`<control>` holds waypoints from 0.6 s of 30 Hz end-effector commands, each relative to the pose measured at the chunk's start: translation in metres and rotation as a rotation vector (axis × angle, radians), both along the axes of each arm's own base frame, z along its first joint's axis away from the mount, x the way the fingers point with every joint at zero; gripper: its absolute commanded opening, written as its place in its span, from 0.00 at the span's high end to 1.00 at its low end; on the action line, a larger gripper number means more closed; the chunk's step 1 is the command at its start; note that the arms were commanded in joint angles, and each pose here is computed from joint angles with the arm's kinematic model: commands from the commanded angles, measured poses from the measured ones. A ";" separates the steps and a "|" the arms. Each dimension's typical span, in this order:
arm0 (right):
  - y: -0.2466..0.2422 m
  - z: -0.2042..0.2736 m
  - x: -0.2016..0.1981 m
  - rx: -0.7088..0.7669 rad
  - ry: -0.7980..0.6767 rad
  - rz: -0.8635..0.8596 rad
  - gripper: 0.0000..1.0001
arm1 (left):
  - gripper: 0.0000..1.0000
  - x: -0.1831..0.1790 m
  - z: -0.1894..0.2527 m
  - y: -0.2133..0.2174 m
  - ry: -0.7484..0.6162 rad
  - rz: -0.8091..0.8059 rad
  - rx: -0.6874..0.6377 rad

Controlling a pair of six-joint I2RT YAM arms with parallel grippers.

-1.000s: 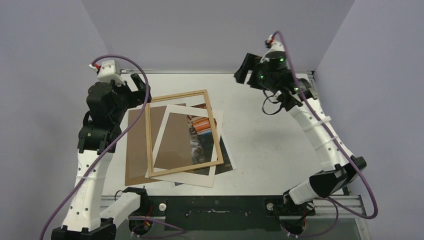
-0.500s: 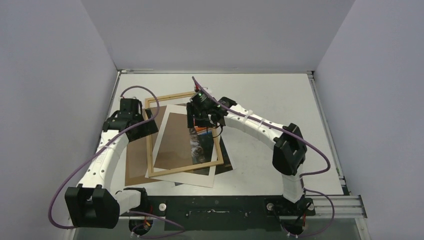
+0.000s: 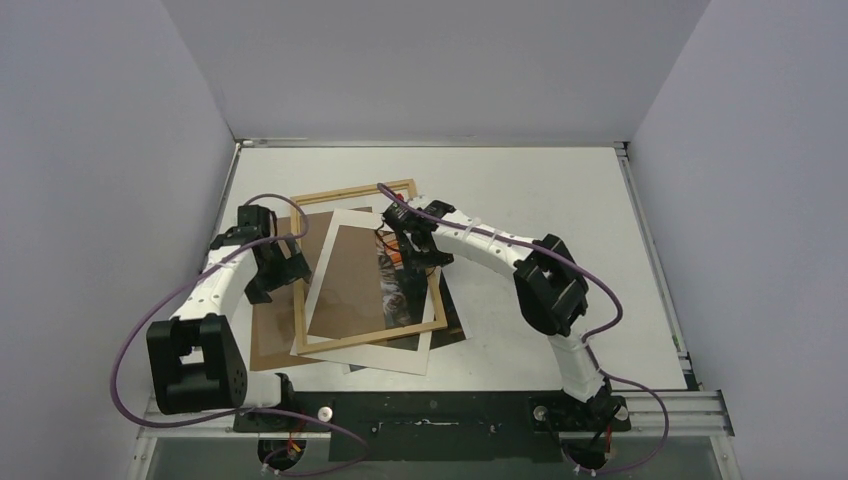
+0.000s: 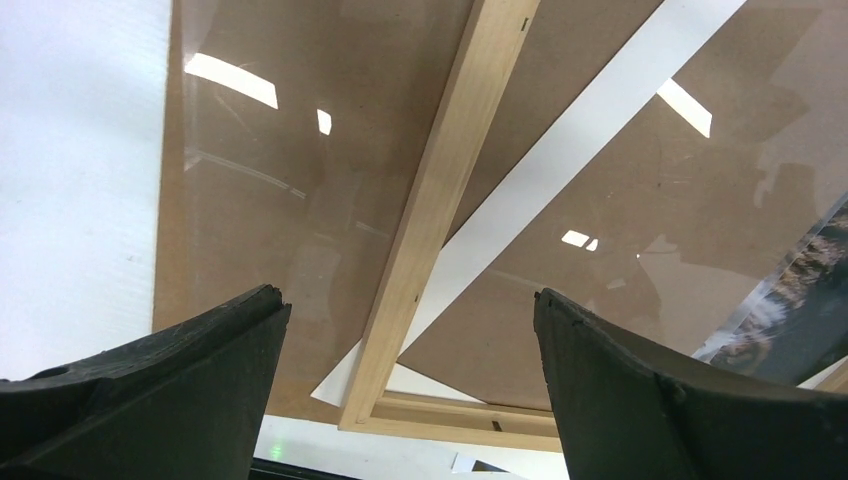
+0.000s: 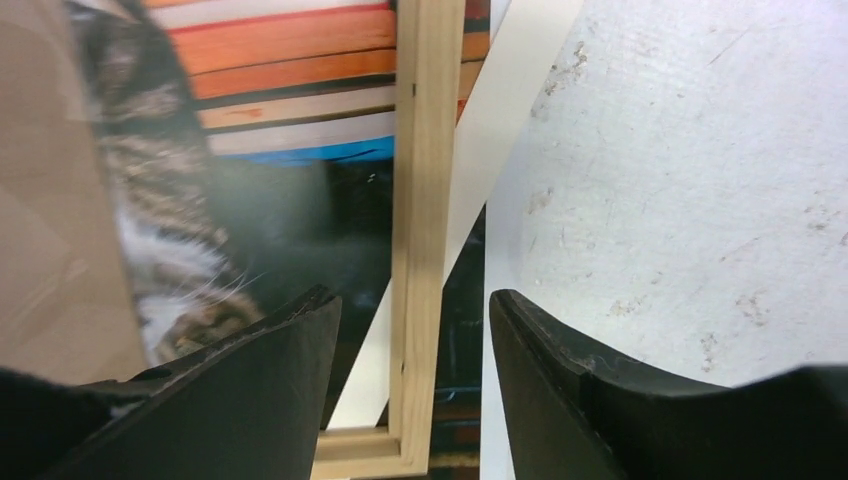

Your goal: Put the photo into the frame

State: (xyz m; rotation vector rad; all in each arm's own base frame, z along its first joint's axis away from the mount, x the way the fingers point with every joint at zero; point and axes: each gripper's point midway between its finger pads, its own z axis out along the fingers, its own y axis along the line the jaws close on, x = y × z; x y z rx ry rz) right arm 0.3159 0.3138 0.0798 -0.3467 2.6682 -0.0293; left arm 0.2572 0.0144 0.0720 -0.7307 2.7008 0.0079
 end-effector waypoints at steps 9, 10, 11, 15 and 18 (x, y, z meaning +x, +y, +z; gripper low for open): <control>-0.016 -0.049 0.002 -0.064 0.124 0.026 0.69 | 0.09 0.032 0.002 0.002 -0.054 -0.030 -0.029; -0.017 -0.050 0.002 -0.062 0.128 0.027 0.74 | 0.09 0.031 0.002 0.003 -0.053 -0.028 -0.030; -0.018 -0.050 0.001 -0.060 0.134 0.026 0.77 | 0.09 0.032 0.003 0.003 -0.056 -0.027 -0.032; -0.029 -0.050 -0.001 -0.051 0.151 0.020 0.87 | 0.09 0.036 0.003 0.002 -0.064 -0.025 -0.044; -0.043 -0.045 -0.001 -0.053 0.147 0.006 0.91 | 0.10 0.041 0.007 0.000 -0.076 -0.028 -0.056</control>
